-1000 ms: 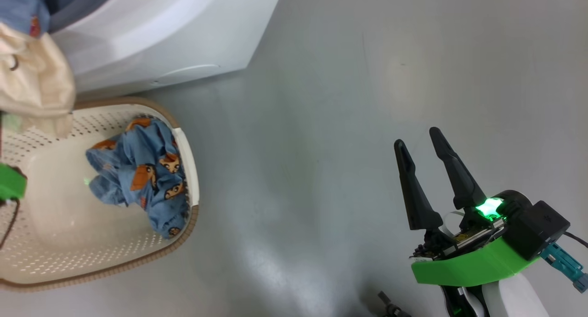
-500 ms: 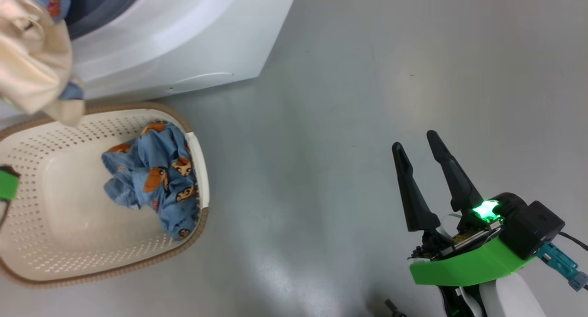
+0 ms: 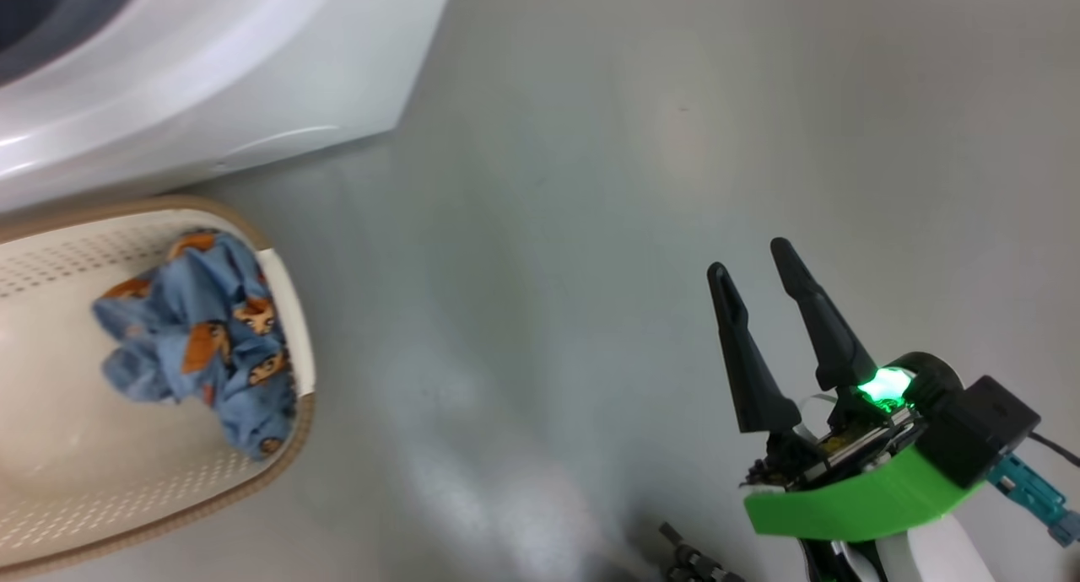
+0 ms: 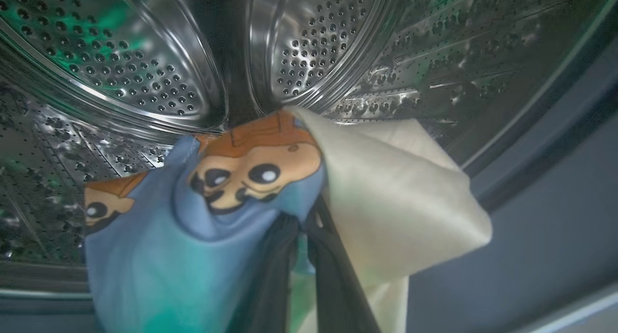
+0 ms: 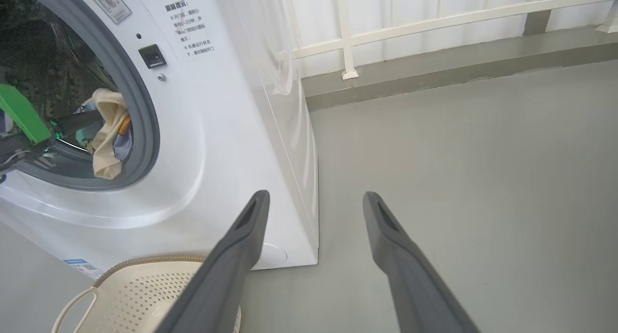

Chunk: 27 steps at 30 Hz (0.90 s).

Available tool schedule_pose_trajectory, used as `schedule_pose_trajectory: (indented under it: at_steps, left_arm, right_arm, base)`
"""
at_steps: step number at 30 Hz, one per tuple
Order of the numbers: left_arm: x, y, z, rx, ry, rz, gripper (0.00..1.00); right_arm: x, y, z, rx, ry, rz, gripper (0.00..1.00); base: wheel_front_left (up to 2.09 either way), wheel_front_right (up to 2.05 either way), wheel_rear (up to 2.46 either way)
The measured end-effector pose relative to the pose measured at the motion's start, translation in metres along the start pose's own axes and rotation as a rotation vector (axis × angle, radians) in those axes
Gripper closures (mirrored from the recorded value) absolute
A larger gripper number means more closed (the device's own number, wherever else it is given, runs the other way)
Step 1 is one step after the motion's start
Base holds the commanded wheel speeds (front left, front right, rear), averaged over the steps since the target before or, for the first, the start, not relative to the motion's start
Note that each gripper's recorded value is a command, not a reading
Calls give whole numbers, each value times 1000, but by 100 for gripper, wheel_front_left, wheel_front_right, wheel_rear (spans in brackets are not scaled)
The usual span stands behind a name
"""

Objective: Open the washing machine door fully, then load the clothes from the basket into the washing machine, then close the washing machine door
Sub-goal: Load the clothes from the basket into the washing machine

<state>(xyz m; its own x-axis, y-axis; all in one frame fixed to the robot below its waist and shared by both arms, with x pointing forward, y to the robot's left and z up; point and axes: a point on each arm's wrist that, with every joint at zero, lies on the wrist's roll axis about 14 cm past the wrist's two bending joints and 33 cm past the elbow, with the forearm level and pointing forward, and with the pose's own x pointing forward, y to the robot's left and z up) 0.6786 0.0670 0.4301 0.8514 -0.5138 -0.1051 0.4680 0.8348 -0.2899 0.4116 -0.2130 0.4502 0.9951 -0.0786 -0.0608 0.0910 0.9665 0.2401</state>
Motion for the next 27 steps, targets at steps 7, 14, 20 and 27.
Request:
schedule_pose_trajectory:
  at_steps: [7,14,20,27]
  left_arm:
    - [36,8,38,47,-109,23,100]
    - [56,21,22,54,-98,62,0]
    - [55,25,7,53,-49,82,0]
    - [38,28,9,26,-44,90,0]
  right_arm:
    - [-10,-4,-3,-11,22,-26,0]
    - [-21,-16,-8,-20,53,-80,0]
    - [-20,-14,-10,-4,54,-75,0]
    - [-9,-6,-12,12,43,-36,0]
  base:
    - [0,0,0]
    - [0,0,0]
    - [0,0,0]
    - [0,0,0]
